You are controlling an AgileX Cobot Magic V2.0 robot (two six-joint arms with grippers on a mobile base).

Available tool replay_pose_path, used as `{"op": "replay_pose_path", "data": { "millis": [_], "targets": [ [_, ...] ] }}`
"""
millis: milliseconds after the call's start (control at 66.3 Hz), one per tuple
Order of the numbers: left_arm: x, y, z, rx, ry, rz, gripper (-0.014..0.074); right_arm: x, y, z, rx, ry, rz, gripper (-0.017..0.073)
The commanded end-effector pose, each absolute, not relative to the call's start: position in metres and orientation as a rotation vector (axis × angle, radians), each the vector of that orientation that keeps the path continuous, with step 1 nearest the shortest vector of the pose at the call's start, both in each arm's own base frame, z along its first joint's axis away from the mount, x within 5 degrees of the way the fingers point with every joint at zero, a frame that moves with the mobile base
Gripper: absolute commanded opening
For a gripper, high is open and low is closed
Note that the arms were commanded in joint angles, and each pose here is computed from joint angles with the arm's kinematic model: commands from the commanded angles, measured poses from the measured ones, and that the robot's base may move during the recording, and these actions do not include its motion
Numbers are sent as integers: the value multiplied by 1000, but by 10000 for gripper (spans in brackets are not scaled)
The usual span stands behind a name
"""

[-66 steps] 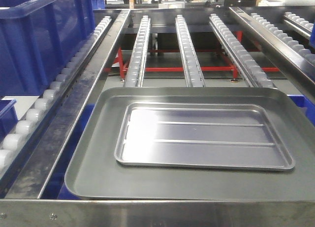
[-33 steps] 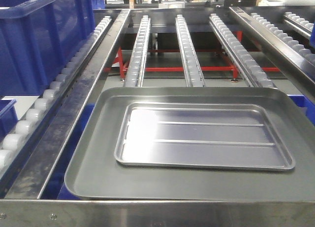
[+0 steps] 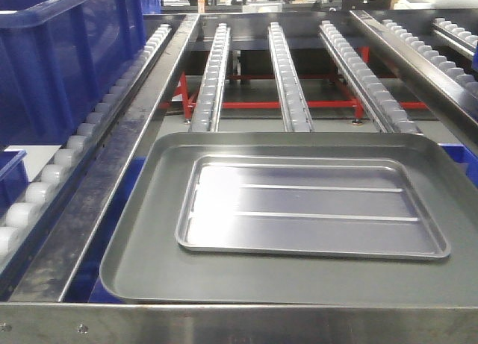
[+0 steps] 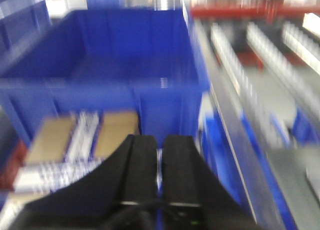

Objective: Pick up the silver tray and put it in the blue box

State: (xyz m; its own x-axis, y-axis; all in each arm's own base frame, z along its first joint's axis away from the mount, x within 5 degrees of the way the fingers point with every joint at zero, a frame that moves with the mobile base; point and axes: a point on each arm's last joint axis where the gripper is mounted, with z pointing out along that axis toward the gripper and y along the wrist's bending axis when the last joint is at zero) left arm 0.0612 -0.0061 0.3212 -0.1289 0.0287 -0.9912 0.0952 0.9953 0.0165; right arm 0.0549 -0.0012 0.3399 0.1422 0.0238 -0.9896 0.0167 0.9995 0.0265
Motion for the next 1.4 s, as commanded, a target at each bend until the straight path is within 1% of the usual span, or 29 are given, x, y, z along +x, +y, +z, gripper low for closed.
{"op": "replay_pose_path", "data": {
  "millis": [0,30,60,151,196,332,467,618,724,784,905,1025,1101,1146,1206,1281,1387],
  "targets": [
    [79,-9,336,73,1714,-93,225,69,-1,357,26,1431,10,318],
    [84,-10,336,62,1735,-119,276,76,0,356,22,1474,15,370],
    [90,-12,336,68,1760,-142,300,81,0,354,17,1510,21,412],
    [102,-24,338,216,1793,-174,305,95,3,348,0,1613,55,468],
    [106,-34,340,307,1801,-214,305,100,6,345,-7,1657,79,470],
    [119,-66,349,444,1834,-424,305,115,18,340,-63,1793,185,469],
    [128,-113,356,615,1855,-622,304,132,37,339,-157,1939,277,469],
    [138,-170,354,771,1813,-723,304,155,56,336,-234,2069,321,469],
    [144,-195,346,803,1843,-760,304,169,61,331,-234,2120,323,469],
    [150,-204,341,830,1887,-750,305,175,63,329,-239,2155,319,469],
    [163,-223,334,977,1989,-660,305,185,67,325,-251,2243,308,469],
    [181,-243,336,966,2070,-622,305,199,71,319,-253,2308,299,469],
    [194,-249,337,886,2166,-559,305,209,70,313,-205,2360,292,469],
    [203,-250,335,829,2236,-459,305,216,67,309,-175,2399,279,469],
    [219,-251,329,657,2357,-314,305,229,62,302,-118,2455,260,469],
    [231,-253,325,537,2418,-197,305,240,57,296,-65,2486,246,469],
    [247,-260,312,447,2476,-173,305,254,55,289,-39,2516,234,469]
  ]
}}
